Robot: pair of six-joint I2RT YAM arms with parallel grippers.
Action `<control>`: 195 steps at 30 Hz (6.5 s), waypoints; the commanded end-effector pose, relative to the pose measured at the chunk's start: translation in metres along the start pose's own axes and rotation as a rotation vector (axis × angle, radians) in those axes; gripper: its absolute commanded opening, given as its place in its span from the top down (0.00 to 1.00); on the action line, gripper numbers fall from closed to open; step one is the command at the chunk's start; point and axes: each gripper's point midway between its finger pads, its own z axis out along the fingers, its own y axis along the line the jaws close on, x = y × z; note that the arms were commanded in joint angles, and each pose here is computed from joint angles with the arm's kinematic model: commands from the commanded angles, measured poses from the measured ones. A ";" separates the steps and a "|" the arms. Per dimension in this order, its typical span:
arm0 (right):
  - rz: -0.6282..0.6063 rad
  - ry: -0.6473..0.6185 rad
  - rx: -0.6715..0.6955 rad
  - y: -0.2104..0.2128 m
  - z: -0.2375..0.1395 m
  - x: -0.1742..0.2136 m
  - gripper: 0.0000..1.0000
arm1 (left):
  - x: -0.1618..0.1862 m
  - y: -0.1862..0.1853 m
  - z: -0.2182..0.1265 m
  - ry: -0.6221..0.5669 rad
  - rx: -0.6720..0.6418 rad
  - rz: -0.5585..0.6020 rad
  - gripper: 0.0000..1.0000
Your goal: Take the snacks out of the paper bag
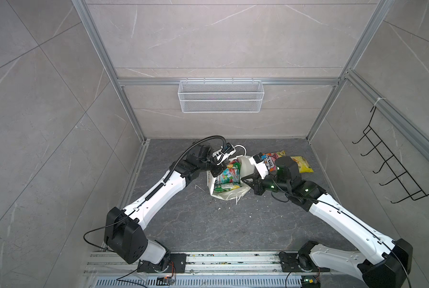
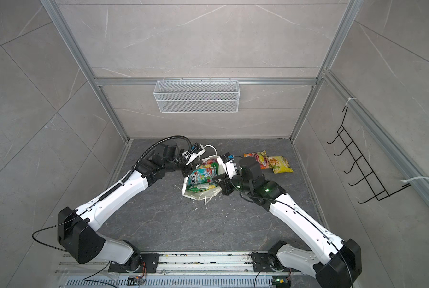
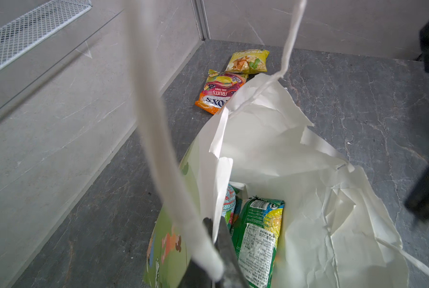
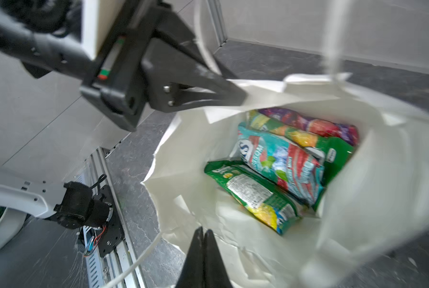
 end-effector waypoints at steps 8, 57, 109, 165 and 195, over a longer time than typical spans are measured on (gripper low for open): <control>-0.075 0.092 0.147 -0.013 0.067 0.036 1.00 | -0.037 -0.009 -0.028 -0.107 0.007 0.056 1.00; 0.178 -0.034 0.790 -0.156 0.146 0.069 0.33 | -0.033 -0.040 -0.029 -0.134 0.104 0.089 1.00; -0.052 -0.315 0.358 -0.021 -0.002 -0.070 1.00 | -0.029 0.018 -0.020 -0.075 -0.200 0.063 1.00; 0.245 -0.390 0.950 -0.138 -0.174 -0.048 1.00 | -0.030 0.034 -0.018 -0.068 -0.276 0.058 1.00; 0.765 0.104 1.129 -0.236 -0.092 0.162 0.35 | -0.022 0.027 -0.015 -0.060 -0.250 0.072 1.00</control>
